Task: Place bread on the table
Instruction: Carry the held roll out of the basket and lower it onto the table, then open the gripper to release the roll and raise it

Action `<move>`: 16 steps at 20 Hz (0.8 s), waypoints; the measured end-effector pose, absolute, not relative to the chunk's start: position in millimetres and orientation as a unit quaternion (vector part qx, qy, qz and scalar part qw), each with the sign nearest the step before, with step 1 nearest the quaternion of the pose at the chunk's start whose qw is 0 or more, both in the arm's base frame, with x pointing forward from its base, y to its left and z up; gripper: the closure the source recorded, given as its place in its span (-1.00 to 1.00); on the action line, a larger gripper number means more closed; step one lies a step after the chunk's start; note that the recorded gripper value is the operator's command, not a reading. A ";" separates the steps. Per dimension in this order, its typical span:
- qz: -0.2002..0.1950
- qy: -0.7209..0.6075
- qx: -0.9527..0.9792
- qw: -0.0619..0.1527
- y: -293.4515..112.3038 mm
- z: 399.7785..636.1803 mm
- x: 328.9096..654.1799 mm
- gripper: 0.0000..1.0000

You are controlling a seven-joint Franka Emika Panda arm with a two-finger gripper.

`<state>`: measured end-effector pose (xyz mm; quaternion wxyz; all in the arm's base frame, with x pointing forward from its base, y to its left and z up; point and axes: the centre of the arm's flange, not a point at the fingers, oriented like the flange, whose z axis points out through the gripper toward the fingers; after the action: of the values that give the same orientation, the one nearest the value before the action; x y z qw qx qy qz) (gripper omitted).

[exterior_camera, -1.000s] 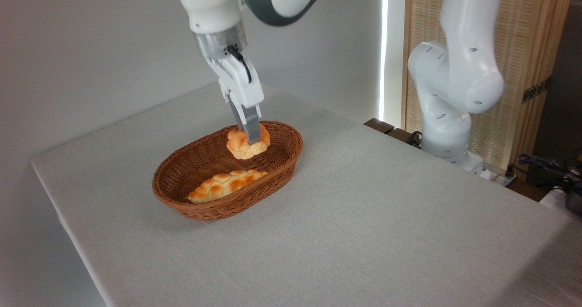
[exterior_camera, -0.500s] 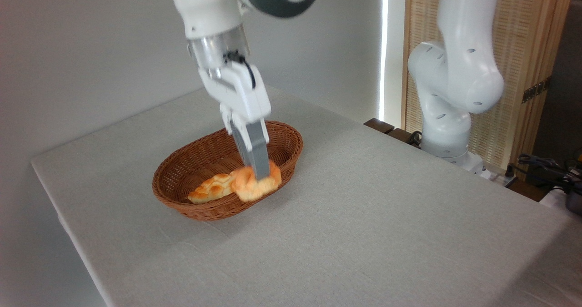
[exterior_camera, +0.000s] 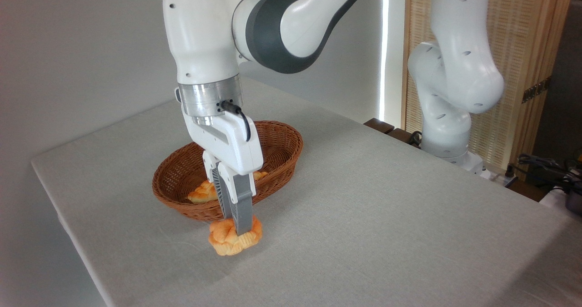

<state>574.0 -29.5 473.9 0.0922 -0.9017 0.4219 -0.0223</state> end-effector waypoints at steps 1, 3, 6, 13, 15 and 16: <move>-0.016 0.426 -0.899 0.099 -29.6 469.6 575.2 -1.00; -0.006 0.432 -0.895 0.108 -31.3 462.1 577.1 -1.00; 0.001 0.436 -0.893 0.110 -34.4 455.0 578.5 -1.00; 0.000 0.437 -0.893 0.110 -35.6 455.1 579.5 -1.00; -0.001 0.437 -0.893 0.111 -35.7 456.4 580.0 -1.00; -0.002 0.437 -0.893 0.111 -35.9 457.6 580.4 -1.00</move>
<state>580.4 -35.9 457.6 0.1111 -0.8926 0.4369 -0.0023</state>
